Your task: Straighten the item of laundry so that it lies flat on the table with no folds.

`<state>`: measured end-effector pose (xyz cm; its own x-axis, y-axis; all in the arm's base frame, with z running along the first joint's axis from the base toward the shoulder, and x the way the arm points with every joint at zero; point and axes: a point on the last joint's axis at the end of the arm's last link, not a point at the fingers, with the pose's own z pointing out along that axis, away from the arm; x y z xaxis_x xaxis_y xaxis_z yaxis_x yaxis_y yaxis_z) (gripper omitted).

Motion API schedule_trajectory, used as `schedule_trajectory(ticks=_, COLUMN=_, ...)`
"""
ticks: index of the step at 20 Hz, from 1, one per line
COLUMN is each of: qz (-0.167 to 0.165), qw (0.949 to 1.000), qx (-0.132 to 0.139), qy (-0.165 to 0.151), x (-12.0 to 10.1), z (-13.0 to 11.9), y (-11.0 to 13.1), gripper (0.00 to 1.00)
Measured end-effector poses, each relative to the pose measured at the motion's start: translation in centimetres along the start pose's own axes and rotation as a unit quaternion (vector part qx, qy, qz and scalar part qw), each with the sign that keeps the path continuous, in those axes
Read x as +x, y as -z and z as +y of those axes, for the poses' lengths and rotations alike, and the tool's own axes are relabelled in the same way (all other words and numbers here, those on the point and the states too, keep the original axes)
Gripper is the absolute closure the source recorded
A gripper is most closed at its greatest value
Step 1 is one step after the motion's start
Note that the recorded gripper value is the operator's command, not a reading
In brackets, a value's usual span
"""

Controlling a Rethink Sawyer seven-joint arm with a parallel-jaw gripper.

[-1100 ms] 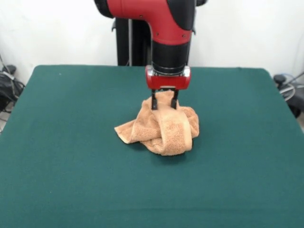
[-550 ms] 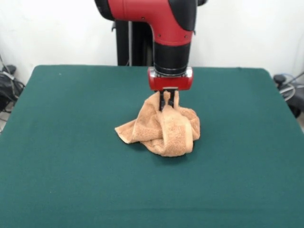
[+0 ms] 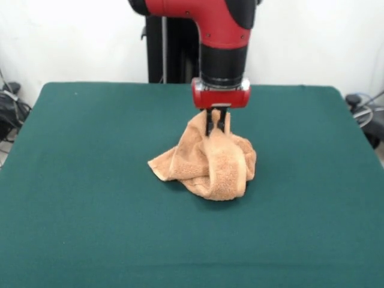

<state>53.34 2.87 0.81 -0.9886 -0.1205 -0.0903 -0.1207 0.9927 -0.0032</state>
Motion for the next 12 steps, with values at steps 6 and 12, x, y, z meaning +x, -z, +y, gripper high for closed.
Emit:
schedule_trajectory(ticks=6, qz=0.005, qw=0.9999, qx=0.009, qy=0.006, x=-2.5, z=1.2, y=5.4, gripper=1.0)
schedule_trajectory(ticks=12, qz=0.024, qw=0.9996, qx=0.004, qy=-0.017, x=-4.5, z=1.5, y=11.5, gripper=1.0)
